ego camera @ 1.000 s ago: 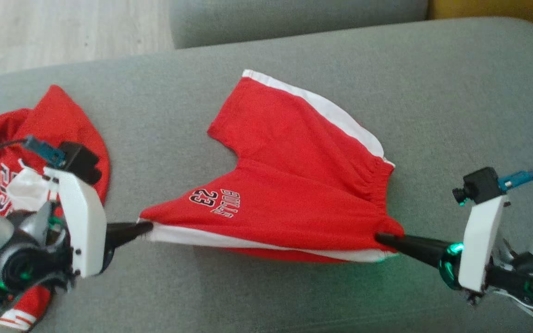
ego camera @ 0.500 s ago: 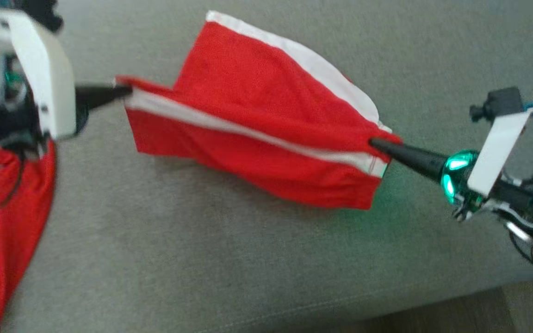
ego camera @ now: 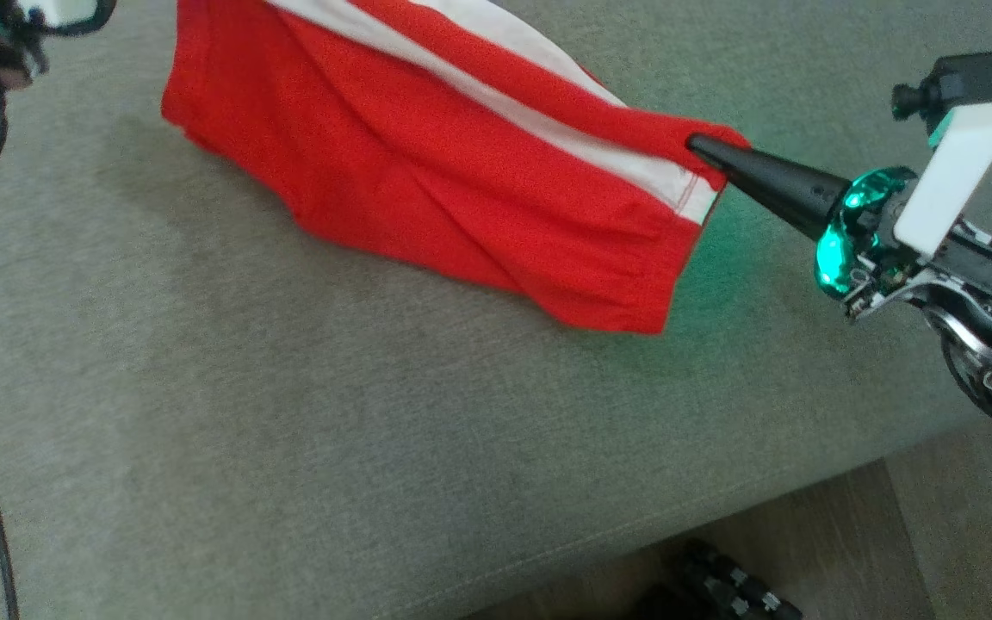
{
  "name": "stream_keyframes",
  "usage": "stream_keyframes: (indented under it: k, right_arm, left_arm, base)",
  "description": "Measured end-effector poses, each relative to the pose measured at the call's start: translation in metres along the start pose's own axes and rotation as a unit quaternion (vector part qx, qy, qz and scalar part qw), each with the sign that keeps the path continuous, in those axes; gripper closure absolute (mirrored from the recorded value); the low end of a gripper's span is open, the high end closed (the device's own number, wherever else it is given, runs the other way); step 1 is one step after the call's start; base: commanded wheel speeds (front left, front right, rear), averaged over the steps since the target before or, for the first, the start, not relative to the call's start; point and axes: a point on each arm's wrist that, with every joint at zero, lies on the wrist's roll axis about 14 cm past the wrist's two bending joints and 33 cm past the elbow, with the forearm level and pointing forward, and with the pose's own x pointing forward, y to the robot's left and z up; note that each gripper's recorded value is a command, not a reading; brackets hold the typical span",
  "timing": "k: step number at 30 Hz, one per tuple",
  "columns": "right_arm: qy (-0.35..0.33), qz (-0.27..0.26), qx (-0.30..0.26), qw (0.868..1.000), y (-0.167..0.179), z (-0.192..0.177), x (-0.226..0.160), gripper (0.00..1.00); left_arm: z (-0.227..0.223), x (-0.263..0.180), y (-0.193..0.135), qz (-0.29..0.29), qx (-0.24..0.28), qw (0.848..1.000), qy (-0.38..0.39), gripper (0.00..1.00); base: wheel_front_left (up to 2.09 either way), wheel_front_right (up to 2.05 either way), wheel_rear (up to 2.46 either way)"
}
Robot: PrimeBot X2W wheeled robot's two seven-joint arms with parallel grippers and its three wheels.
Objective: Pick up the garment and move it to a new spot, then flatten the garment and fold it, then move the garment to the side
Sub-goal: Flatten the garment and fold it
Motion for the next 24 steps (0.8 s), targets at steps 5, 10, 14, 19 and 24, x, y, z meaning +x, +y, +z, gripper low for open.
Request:
stream_keyframes:
  k: [5, 10, 14, 19, 24]
  right_arm:
    - [-0.011, -0.004, 0.010, 1.000, -0.007, 0.004, 0.001, 1.00]
    - [-0.017, -0.010, 0.011, 1.000, -0.013, 0.005, 0.002, 0.96]
    - [-0.016, -0.010, 0.004, 1.000, -0.012, 0.004, 0.005, 0.66]
    - [-0.017, -0.006, 0.002, 1.000, -0.010, 0.005, 0.010, 0.00]
    - [-0.025, -0.007, 0.003, 1.000, -0.010, 0.006, 0.008, 0.00]
  left_arm:
    - [0.002, 0.028, 0.004, -0.008, -0.006, 1.000, -0.001, 1.00]
    - [-0.003, 0.045, 0.008, -0.012, -0.019, 1.000, -0.001, 1.00]
    - [-0.007, 0.049, 0.007, -0.016, -0.019, 1.000, 0.004, 1.00]
    - [-0.008, 0.051, 0.010, -0.012, -0.028, 1.000, 0.001, 0.00]
    - [-0.003, 0.046, 0.006, -0.011, -0.026, 1.000, -0.011, 0.00]
  base:
    - [0.00, 0.00, 0.00]
    - [0.00, 0.00, 0.00]
    - [0.00, 0.00, 0.00]
    - [0.00, 0.00, 0.00]
    - [0.00, 0.00, 0.00]
